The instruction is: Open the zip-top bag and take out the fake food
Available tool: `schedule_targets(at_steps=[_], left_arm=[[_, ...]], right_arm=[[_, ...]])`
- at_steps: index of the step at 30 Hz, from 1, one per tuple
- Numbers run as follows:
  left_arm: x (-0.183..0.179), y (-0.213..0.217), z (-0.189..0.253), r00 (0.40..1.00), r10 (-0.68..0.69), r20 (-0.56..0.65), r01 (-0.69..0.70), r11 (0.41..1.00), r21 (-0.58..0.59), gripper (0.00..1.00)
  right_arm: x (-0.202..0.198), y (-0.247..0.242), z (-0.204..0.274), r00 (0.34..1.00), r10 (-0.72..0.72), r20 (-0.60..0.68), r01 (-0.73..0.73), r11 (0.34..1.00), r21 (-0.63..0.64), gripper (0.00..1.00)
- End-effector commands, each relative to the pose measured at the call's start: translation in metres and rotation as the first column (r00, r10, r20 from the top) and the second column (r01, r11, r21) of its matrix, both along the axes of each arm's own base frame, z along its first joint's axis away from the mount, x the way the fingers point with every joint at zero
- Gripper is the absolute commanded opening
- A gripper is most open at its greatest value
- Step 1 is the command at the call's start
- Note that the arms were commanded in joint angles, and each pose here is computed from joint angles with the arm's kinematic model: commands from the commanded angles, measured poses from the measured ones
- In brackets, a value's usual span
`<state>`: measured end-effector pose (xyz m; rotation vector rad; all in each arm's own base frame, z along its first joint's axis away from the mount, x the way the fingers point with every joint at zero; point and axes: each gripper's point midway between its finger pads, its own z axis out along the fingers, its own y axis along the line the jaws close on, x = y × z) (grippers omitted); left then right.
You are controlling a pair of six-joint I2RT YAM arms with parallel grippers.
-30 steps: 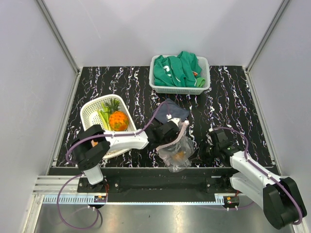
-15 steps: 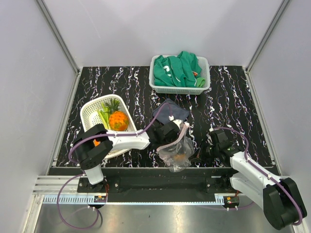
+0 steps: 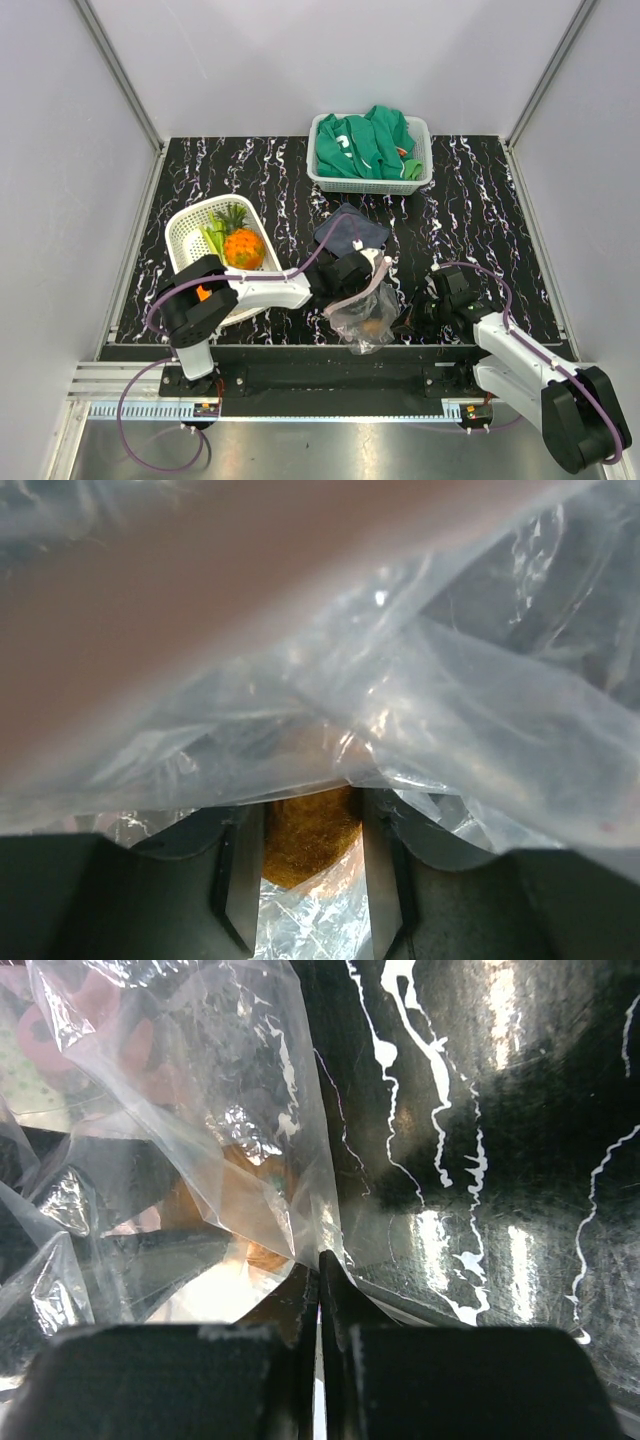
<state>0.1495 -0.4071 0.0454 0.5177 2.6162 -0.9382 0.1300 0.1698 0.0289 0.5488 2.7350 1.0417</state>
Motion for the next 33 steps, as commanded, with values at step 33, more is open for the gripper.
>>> schedule_targets(at_steps=[33], left_arm=[[0.044, 0.233, 0.184, 0.739, 0.5, 0.452, -0.555, 0.832, -0.012, 0.0]], right_arm=[[0.056, -0.045, 0.056, 0.964, -0.116, 0.241, 0.181, 0.946, -0.27, 0.0]])
